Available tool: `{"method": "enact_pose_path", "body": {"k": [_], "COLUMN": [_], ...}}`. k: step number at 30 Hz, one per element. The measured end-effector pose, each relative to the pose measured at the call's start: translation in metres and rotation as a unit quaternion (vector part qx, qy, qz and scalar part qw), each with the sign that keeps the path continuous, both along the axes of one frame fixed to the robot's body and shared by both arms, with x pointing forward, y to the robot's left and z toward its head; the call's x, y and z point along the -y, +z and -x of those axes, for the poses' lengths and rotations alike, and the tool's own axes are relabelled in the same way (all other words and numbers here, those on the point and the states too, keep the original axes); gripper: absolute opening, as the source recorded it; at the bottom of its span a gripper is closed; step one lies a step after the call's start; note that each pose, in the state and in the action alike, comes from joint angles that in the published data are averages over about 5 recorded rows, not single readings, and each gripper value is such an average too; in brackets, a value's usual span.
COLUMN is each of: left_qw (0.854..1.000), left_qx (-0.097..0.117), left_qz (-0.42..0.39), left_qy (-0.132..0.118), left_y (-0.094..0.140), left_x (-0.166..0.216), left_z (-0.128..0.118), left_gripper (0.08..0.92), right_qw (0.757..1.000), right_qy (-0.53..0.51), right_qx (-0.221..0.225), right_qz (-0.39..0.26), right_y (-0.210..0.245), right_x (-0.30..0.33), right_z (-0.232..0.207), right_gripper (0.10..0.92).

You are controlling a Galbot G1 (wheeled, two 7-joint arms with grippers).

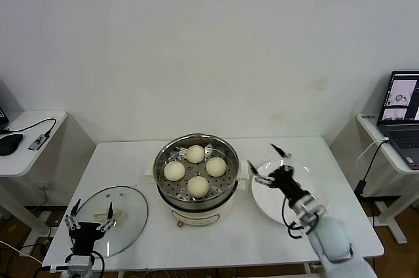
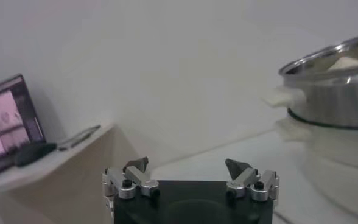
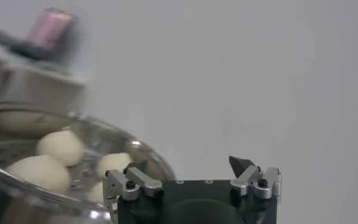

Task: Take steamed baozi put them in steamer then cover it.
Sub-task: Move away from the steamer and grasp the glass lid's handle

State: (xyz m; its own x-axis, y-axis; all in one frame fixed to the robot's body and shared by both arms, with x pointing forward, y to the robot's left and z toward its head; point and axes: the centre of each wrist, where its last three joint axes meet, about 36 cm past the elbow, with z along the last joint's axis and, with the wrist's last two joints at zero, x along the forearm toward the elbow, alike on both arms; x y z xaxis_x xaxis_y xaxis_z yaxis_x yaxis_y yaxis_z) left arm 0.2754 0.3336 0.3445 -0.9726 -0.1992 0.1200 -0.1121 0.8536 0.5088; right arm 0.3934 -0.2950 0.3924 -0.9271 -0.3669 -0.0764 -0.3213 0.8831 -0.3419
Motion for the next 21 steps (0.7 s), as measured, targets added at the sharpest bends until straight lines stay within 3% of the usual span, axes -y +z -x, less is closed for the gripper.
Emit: {"method": "enact_pose_path", "body": {"k": [7,14,21], "left_qw": [0.984,0.936,0.893], "left_qx": [-0.028,-0.054,-0.069], "left_qz": [-0.174,-0.343,-0.437], "left_qy": [-0.012,-0.048,-0.082], "left_y": [-0.019,-0.033,-0.041], "left_x": [-0.030,-0.058,-0.063], "left_z": [-0.002,-0.002,0.001], "left_gripper": [0.823,0.823,0.823], "right_qw": [0.992,0.975,0.962], "right_qy": [-0.122,-0.210,-0.259], "right_qx": [-0.026,-0.049,-0.064], "right_qz": [-0.031,-0.053,-0.059], "right_y": [-0.022,-0.032,-0.040], "right_x": [0.030,0.054,0.068], "right_z": [0.045,0.075,0.096], "right_gripper": [0.823,0.823,0.823]}}
